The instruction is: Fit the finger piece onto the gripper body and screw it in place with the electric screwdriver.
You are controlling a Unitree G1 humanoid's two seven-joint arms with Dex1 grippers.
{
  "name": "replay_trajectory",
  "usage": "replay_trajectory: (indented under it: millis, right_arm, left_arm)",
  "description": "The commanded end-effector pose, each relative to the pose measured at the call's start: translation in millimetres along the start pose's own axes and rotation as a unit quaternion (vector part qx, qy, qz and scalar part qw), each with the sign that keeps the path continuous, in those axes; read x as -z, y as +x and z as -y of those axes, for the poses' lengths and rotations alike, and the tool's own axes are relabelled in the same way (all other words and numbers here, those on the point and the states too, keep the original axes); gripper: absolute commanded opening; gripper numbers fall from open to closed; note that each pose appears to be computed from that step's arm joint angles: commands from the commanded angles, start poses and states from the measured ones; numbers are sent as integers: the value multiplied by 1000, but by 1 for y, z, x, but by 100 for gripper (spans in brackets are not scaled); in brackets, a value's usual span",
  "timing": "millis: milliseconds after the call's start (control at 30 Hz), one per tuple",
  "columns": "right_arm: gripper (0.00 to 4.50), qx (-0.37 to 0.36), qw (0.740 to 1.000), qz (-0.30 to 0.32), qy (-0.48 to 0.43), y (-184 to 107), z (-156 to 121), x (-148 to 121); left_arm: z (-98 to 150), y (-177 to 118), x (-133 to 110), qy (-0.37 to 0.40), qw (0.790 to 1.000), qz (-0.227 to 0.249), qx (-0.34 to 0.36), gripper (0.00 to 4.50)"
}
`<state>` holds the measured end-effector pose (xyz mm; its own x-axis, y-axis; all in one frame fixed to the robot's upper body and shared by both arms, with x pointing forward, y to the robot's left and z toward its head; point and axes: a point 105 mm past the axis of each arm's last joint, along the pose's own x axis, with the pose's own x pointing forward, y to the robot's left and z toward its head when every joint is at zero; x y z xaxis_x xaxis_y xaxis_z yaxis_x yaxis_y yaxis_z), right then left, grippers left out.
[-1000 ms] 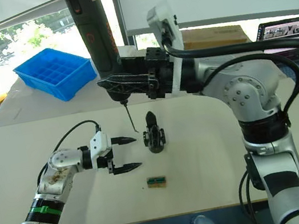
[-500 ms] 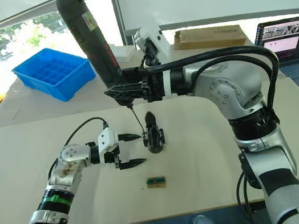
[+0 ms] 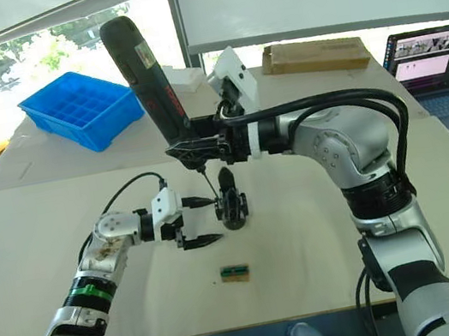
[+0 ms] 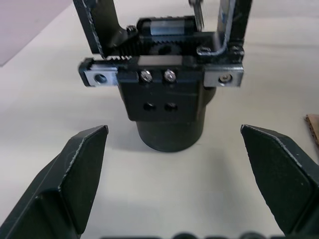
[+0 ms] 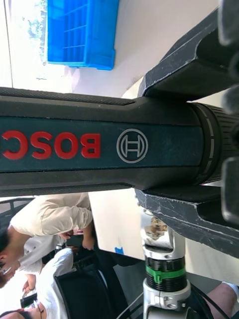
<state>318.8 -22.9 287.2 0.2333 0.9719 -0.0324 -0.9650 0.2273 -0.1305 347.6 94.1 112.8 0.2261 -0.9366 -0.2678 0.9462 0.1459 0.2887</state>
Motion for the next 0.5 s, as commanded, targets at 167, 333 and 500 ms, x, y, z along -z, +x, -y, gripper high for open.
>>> replay_trajectory:
  millis: [167, 333, 500]
  right_arm:
    - [192, -8, 998, 37, -44, -4, -10, -22]
    - [192, -7, 998, 39, -42, -5, -11, -21]
    - [192, -9, 998, 38, -43, -4, -13, -19]
  left_arm:
    - [-4, 2, -9, 21, 1000, 9, 3, 450]
    - [-3, 4, -11, 24, 1000, 10, 5, 450]
    - [-1, 5, -13, 25, 1000, 11, 8, 450]
